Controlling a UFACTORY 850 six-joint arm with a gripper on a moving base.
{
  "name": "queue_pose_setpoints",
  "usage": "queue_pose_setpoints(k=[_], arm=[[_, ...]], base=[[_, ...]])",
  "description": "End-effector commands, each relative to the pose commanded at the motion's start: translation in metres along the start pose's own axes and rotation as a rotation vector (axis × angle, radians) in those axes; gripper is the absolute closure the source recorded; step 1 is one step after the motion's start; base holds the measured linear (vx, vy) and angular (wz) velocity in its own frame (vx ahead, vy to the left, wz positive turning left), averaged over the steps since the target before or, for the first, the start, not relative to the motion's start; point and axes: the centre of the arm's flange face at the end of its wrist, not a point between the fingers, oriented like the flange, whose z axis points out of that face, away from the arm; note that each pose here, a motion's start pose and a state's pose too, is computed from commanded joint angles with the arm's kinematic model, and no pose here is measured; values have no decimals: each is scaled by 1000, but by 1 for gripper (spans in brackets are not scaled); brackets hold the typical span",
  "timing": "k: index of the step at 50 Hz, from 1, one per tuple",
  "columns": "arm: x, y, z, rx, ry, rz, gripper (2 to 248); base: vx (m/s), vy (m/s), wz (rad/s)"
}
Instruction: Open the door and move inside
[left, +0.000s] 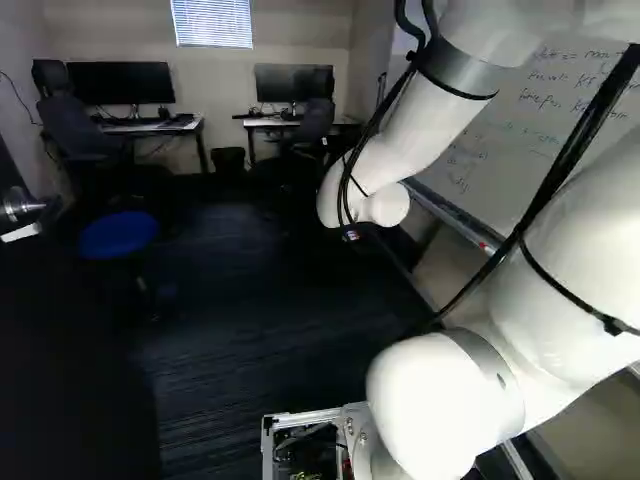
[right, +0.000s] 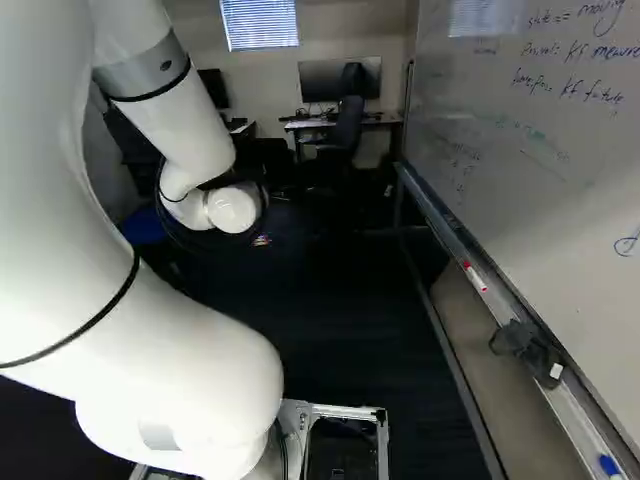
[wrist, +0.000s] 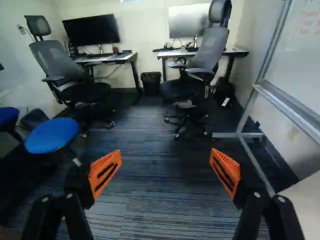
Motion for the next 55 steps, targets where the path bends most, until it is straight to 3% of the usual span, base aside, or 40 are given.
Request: queue_pose_setpoints(k=[55], arm=[[0,0,0,0,0,0,3]], base=[[193,7,-14]])
